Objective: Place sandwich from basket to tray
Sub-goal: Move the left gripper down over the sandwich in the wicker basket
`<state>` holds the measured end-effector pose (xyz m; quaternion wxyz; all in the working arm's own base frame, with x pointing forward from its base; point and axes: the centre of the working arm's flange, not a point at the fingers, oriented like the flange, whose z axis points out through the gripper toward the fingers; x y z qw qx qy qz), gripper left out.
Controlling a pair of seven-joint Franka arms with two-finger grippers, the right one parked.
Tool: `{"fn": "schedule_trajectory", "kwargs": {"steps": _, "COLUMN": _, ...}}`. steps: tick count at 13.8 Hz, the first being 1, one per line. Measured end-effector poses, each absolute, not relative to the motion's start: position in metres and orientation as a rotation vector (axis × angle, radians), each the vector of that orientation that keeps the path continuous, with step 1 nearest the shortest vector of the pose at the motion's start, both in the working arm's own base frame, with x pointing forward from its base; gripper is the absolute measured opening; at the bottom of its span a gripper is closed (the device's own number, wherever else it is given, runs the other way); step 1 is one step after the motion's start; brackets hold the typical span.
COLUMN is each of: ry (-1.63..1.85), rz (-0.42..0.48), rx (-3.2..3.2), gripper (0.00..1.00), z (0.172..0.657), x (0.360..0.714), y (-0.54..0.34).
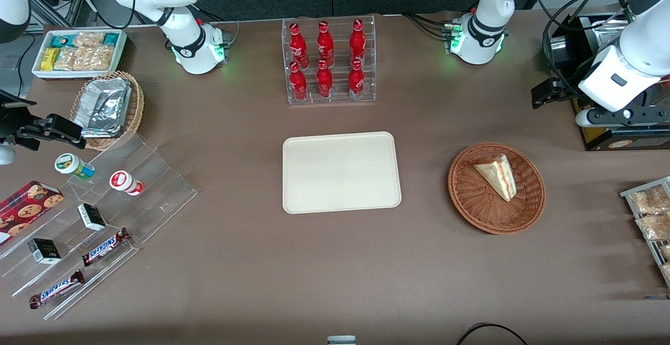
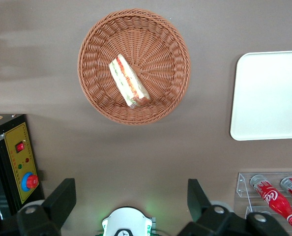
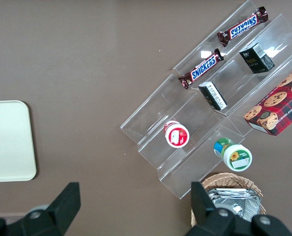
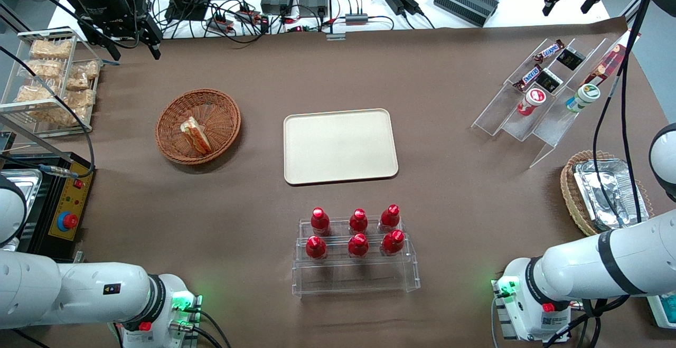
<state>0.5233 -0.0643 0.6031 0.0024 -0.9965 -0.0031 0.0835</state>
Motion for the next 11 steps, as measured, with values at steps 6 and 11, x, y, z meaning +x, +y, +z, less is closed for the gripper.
{"fn": "schedule_trajectory", "kwargs": {"steps": 6, "ry": -0.019, "rz": 0.287, "rx": -3.125, "gripper": 1.00, "z": 0.556, "x": 0.536, "y": -0.062}}
{"fn": "schedule_trajectory", "kwargs": {"steps": 11, "ry": -0.195, "rz": 0.174, "rx": -3.133, "gripper": 1.00, "z": 0.461, "x": 0.550, "y": -0.058}}
